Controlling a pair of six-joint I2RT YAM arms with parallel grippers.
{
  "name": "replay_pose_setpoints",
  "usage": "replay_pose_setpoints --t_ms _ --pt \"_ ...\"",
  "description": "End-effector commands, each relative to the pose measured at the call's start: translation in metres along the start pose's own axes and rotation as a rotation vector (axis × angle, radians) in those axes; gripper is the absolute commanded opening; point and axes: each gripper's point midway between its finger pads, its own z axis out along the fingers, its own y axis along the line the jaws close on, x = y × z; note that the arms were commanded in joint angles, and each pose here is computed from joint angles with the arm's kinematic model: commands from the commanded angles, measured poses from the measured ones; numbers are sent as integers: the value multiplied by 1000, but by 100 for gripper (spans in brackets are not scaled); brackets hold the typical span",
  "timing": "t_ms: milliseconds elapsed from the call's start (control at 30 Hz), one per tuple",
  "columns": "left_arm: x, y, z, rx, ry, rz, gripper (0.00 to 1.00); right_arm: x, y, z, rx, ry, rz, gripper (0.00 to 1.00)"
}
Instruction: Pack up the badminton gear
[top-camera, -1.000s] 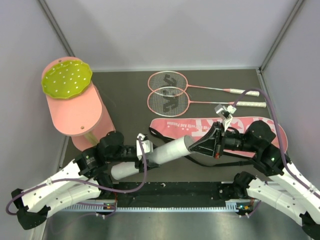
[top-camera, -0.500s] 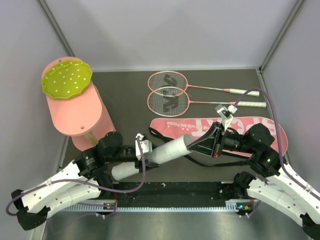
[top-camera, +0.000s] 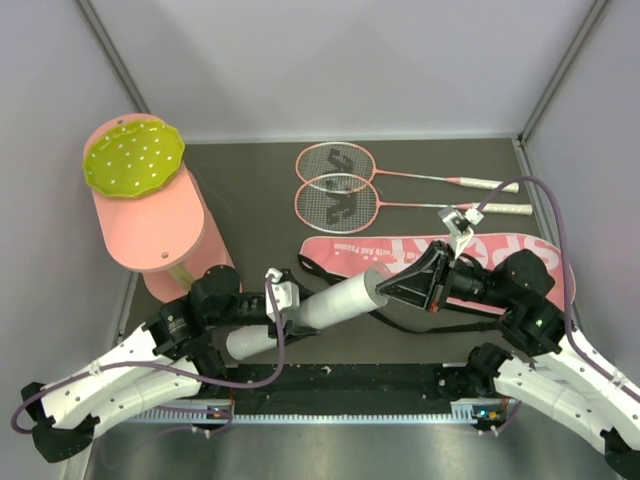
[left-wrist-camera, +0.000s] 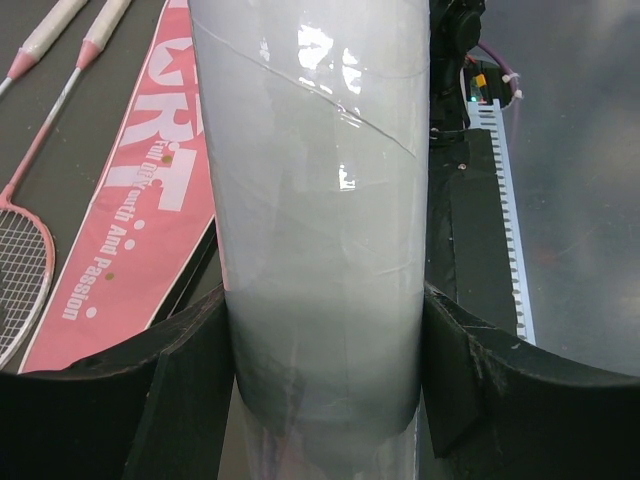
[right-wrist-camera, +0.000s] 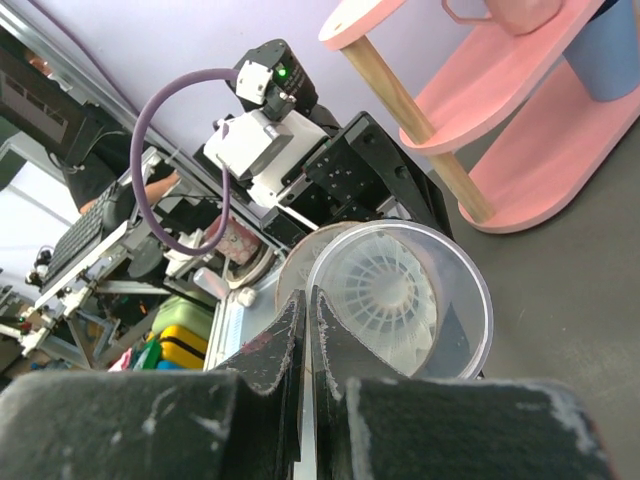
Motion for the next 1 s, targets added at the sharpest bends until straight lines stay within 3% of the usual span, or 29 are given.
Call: replay_pose_setpoints --t_ms 0,967 --pt "-28 1 4 17 -100 59 0 -5 9 4 -55 -18 1 0" --pt "-30 -6 2 49 -122 90 0 9 34 -2 -178 52 42 0"
